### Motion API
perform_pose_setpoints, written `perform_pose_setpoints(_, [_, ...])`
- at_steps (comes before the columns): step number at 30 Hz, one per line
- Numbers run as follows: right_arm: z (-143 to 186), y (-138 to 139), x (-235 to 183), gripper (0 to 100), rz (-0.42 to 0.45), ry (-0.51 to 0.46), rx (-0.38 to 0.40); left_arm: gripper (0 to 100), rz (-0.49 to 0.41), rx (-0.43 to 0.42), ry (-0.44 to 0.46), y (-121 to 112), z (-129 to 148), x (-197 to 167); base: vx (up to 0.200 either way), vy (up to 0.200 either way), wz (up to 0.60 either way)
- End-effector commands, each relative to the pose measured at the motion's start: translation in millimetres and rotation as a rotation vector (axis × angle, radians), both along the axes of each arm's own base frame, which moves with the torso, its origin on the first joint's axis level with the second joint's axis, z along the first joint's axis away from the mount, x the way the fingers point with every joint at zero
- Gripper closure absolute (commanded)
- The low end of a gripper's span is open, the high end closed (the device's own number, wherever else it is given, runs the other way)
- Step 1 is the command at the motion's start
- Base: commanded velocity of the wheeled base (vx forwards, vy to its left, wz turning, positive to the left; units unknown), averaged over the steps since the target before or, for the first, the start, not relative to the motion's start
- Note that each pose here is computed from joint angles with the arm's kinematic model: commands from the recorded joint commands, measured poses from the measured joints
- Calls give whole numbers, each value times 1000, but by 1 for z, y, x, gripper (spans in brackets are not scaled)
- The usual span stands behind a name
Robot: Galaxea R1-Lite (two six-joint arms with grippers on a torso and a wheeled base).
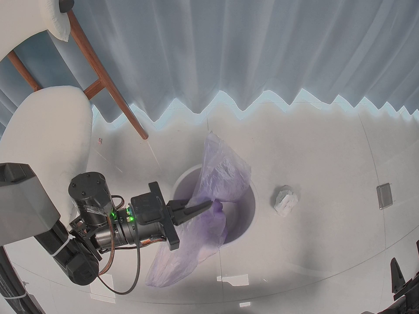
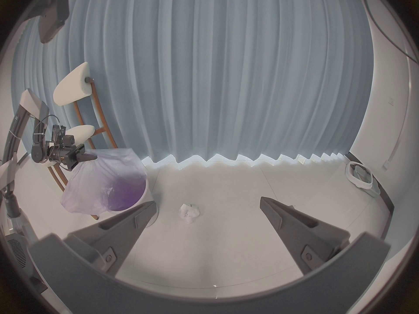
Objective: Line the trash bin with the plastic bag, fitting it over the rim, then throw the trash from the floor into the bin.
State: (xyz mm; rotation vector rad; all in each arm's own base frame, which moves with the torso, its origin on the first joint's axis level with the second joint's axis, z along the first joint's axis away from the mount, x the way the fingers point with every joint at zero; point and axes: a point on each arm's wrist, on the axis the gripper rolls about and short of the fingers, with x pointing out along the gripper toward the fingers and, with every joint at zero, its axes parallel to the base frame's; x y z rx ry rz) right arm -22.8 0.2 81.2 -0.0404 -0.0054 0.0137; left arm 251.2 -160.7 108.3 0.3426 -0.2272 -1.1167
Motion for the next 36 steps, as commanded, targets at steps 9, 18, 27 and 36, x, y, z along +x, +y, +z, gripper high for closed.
perform_pose_setpoints(9, [-5,0,0,0,3,-1,-3,100,-178,68,53,2,-20,-22,0,0,0])
perform_pose_setpoints(18, [166,-2,15,0,104,-419,161,100,-185,79,70,1,-24,-24,0,0,0])
perform_pose_setpoints(27, [151,16,84,0,252,88,382,100,-208,76,65,-2,-21,-32,0,0,0])
perform_pose_setpoints(36, [142,60,146,0,322,499,544,100,-216,88,84,-1,-24,-37,0,0,0])
